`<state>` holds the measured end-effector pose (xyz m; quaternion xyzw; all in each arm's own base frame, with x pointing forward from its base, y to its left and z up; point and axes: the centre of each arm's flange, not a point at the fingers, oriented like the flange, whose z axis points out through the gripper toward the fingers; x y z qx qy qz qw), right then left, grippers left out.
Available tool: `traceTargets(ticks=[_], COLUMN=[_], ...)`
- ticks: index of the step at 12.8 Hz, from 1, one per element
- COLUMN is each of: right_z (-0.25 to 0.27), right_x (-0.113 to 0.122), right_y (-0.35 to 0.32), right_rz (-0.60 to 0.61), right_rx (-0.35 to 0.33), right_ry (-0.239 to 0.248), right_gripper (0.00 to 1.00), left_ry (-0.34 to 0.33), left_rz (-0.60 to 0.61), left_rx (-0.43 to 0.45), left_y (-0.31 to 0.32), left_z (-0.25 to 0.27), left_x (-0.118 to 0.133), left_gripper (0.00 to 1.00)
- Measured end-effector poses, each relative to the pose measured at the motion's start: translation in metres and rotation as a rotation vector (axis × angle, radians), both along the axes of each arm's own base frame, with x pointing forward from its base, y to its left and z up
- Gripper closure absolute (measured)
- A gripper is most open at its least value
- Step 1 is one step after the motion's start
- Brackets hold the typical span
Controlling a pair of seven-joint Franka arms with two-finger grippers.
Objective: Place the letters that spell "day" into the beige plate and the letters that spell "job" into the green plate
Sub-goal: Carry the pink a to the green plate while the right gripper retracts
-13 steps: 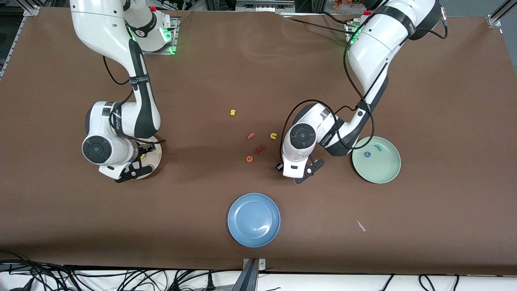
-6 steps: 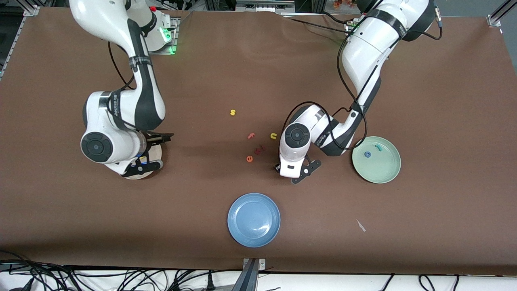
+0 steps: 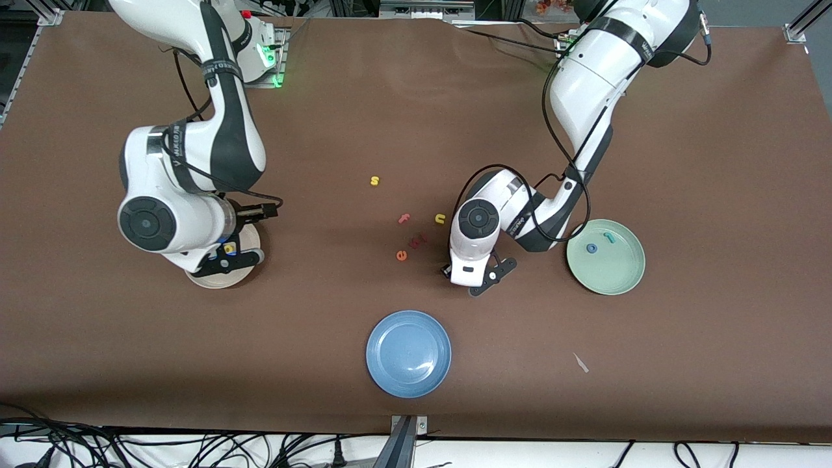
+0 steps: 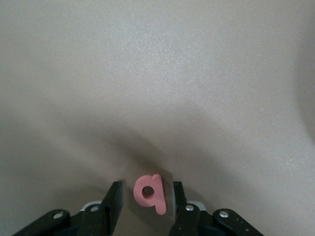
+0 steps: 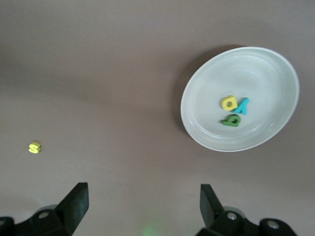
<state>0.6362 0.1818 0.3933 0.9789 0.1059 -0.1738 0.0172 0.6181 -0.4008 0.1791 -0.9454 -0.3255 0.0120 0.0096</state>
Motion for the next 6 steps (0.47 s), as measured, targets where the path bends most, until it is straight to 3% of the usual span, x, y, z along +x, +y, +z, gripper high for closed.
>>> traceTargets(ticks=[3, 5, 6], right_z=[0.013, 0.025, 0.031], right_x=[0.005, 0.006, 0.006], right_y=[-0.018, -0.026, -0.03], right_rz=[-0.016, -0.026, -0.028], right_rx=[-0.03, -0.02, -0.001], right_ry=[-0.026, -0.043, -0.048], right_gripper=[0.0, 0.0, 0.0], left_ry=[0.004, 0.002, 0.002], left_rz=[-0.001, -0.001, -0.001], left_rx=[0.003, 0.001, 0.001], left_y=[0.001, 0.0, 0.0], left_z=[-0.004, -0.004, -0.004], left_x=[-0.001, 0.0, 0.0], left_gripper=[0.58, 0.74, 0.74])
